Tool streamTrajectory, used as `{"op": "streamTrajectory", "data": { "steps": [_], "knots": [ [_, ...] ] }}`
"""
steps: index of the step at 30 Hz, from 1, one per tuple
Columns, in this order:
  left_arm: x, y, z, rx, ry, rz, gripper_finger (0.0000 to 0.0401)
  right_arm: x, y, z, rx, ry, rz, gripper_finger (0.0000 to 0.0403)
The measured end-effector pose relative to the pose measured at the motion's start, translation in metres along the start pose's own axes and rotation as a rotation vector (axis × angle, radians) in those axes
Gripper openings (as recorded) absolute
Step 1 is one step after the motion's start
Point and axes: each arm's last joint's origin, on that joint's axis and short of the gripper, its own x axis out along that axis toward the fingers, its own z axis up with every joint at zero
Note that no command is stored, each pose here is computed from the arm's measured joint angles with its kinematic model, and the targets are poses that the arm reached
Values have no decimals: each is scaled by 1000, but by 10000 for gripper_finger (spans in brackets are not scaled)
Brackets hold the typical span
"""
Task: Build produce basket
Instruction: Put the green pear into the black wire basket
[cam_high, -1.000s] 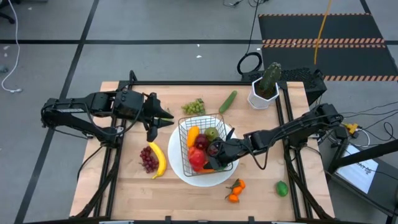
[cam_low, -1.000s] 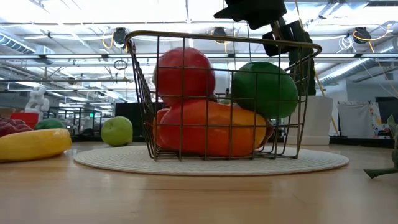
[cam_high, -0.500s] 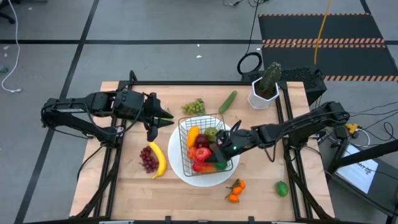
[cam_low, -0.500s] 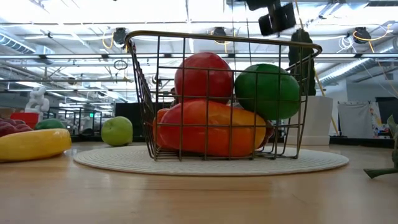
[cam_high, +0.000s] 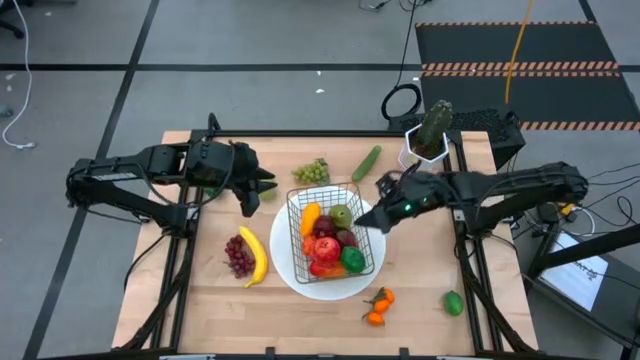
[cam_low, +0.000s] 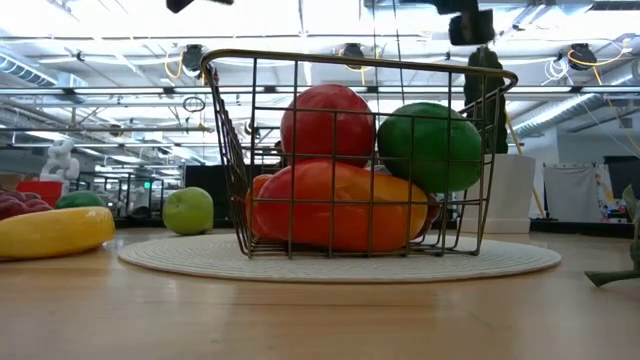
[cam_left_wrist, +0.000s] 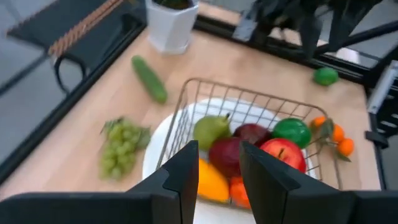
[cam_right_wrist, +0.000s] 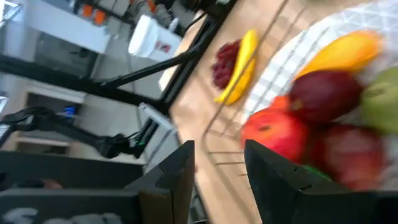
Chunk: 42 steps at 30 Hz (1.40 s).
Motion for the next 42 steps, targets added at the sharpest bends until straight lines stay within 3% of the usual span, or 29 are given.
{"op": "streamTrajectory", "data": {
  "steps": [6,13,19,23,29,38,42],
  "knots": [
    [0,12,-11,-130,117,90,115,-35,-17,18,-96,-68,-94,136],
    [-3,29,-23,-306,248,219,116,-57,-26,33,-332,-147,-141,136],
    [5,50,-24,-483,317,302,151,-62,-31,40,-377,-181,-170,136],
    [22,68,-25,-586,408,330,192,-60,-38,43,-399,-184,-199,136],
    [62,99,-28,-569,568,355,232,-56,-52,44,-351,-172,-244,136],
    [131,171,-47,-731,726,362,246,-58,-57,49,-282,-190,-247,136],
    [156,195,-61,-773,783,315,246,-60,-60,52,-268,-201,-264,136]
  ]
}}
